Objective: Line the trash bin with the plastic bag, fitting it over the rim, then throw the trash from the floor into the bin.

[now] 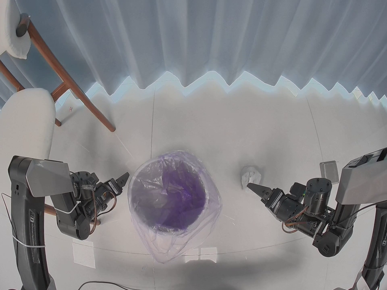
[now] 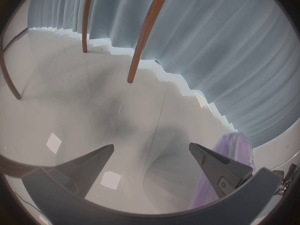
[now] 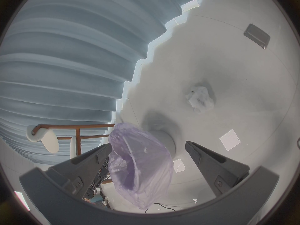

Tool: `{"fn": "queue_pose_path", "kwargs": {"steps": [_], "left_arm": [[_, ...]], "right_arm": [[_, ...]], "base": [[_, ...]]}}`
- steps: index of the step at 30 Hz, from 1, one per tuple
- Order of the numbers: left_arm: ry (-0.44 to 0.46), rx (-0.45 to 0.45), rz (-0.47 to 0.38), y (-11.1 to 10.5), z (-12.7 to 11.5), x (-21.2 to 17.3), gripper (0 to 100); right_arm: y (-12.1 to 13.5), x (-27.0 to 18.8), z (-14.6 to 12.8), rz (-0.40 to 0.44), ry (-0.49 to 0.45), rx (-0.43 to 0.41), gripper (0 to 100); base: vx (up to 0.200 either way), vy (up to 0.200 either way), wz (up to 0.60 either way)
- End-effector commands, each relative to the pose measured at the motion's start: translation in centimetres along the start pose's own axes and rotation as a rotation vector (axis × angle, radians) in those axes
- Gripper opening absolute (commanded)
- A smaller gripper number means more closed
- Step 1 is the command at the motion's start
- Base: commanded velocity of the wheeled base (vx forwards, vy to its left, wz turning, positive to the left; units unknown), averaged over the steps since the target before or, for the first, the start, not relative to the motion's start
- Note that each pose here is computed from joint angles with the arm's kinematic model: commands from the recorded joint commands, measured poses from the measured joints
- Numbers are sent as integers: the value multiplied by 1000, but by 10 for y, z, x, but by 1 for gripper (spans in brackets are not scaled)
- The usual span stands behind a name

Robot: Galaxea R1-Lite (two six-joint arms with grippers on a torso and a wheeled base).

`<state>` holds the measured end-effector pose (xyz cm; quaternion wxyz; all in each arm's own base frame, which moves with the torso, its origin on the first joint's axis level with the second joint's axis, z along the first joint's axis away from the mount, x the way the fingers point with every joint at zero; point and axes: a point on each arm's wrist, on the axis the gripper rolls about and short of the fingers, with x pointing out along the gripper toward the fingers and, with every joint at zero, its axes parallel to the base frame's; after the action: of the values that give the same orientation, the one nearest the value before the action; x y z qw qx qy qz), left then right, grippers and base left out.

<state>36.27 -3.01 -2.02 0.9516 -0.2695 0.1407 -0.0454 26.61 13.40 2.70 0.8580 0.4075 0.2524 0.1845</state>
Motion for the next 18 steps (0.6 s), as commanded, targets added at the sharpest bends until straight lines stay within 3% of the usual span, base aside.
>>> {"fn": "queue_pose_path", "kwargs": {"steps": [1, 7, 11, 15, 16, 18], "left_arm": [[-9, -3, 3, 1, 3, 0, 100], [-17, 2, 14, 0, 2, 1, 100], [-56, -2, 82, -6, 10, -16, 100], [11, -9, 108, -11, 9, -54, 100], [73, -10, 127, -14, 5, -82, 100], [100, -12, 147, -16, 4, -103, 100]], "right_arm": [[0, 0, 0, 8, -5, -1, 100], [-6, 5, -4, -9, 8, 1, 100], [-12, 7, -1, -26, -3, 8, 100], [-15, 7, 4, -32, -18, 17, 100], [-15, 9, 5, -30, -23, 28, 100], [-18, 11, 3, -36, -16, 38, 100]], "base": [[200, 0, 0], [200, 0, 0], [200, 0, 0], [200, 0, 0], [200, 0, 0], [200, 0, 0]]}}
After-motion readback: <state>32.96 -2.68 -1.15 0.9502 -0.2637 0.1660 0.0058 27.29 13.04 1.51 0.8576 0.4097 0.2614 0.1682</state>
